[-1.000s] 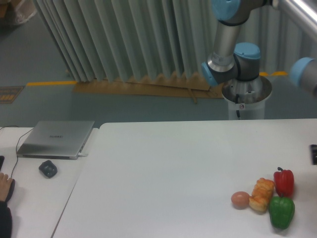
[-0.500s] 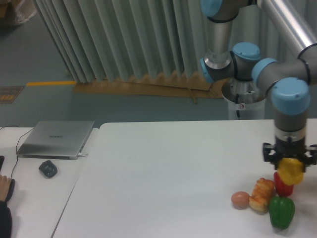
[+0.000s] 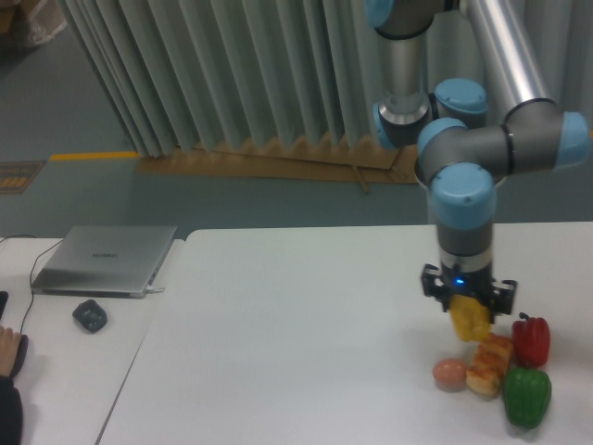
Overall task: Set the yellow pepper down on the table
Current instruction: 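Lower the yellow pepper onto the table beside the egg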
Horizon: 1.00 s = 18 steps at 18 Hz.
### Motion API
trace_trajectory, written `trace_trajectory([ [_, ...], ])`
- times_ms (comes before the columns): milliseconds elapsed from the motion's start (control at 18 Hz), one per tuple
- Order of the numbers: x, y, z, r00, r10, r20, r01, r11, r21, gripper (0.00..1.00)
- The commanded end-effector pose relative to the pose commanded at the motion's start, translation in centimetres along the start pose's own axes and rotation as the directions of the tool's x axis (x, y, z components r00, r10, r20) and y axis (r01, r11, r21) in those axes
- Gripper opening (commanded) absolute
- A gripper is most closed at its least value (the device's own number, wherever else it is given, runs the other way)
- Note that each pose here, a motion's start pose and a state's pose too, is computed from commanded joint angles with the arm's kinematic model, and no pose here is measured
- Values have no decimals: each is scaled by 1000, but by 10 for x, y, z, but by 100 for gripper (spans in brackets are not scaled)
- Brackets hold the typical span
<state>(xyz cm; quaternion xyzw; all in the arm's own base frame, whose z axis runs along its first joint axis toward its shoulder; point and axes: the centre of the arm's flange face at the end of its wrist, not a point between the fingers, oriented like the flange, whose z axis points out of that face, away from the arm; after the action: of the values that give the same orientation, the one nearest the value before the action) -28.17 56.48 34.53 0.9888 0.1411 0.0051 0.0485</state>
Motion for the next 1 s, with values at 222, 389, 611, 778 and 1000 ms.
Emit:
trace_trajectory([
  [222,14,-4,5,1000,2,12,-2,1000,-10,58],
  [389,20,-5,9,997,18,68,-16,999,-33,59],
  [611,23,-7,12,996,27,84,-23,999,-42,70],
  [778,25,-7,11,996,31,87,-28,999,-39,100],
  [1000,25,-7,13,996,31,86,-28,999,-41,100],
])
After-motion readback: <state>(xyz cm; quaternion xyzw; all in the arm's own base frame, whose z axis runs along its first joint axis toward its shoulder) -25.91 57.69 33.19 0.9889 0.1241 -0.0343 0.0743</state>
